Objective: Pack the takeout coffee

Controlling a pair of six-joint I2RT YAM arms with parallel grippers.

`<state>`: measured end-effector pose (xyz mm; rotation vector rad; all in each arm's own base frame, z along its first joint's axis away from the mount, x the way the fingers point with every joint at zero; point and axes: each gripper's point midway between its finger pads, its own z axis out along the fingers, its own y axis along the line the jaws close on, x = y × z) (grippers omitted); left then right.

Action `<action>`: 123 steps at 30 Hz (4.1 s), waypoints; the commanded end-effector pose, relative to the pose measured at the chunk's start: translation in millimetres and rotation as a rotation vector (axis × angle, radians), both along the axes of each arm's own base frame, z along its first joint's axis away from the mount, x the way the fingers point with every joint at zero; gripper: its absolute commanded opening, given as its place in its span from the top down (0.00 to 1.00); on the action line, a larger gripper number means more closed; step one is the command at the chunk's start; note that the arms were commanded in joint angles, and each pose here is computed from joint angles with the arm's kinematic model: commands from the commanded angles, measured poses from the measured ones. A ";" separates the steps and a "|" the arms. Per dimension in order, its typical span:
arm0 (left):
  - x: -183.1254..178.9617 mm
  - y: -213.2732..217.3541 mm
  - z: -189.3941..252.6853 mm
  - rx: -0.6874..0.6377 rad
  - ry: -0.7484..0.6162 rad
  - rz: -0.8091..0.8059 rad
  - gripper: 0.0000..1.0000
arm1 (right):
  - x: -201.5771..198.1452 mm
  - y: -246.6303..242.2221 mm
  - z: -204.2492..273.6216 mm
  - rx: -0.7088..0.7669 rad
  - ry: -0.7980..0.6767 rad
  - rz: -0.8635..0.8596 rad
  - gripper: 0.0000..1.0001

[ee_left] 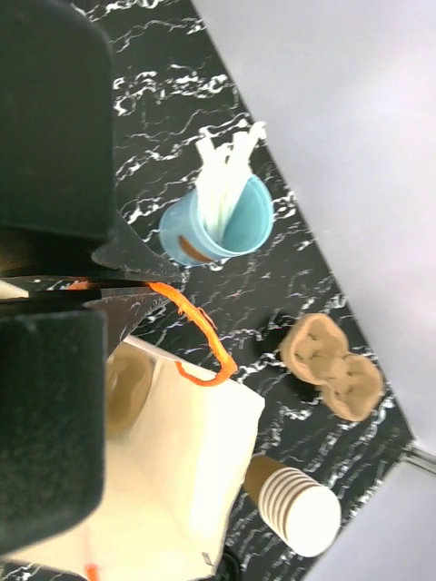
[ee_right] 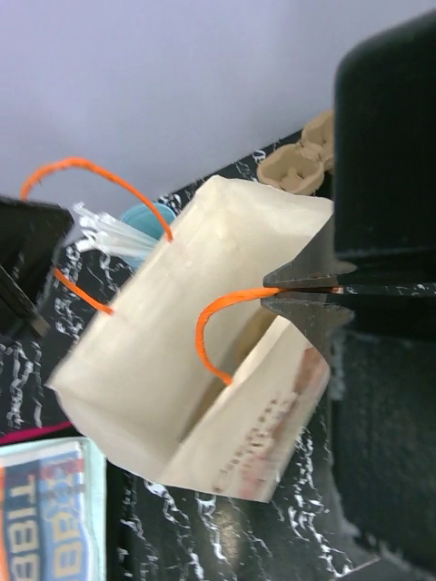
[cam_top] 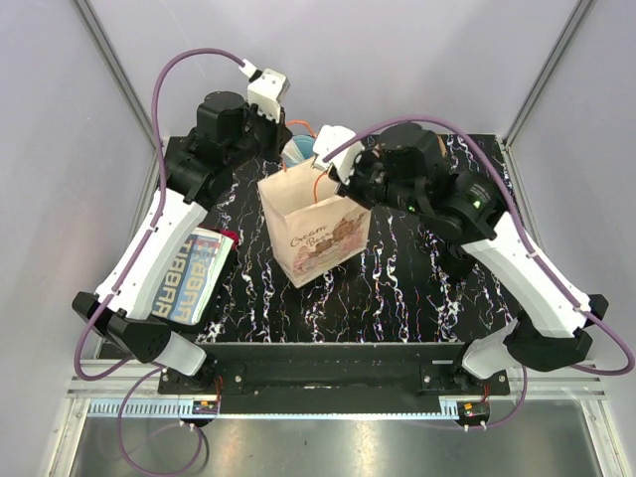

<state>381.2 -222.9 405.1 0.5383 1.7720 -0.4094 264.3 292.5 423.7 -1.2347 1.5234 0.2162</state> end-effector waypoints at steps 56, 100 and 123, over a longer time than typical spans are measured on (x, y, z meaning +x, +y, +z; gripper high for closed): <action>100.2 105.2 -23.9 0.308 -0.204 0.359 1.00 | 34.7 67.3 -32.9 0.088 0.090 0.030 0.16; 70.6 168.9 -37.5 0.189 -0.140 0.459 0.22 | 295.2 40.4 -191.2 0.315 0.348 -0.533 0.41; -19.3 183.2 12.8 0.124 -0.264 0.465 0.16 | 329.4 42.4 -233.6 0.335 0.352 -0.612 0.62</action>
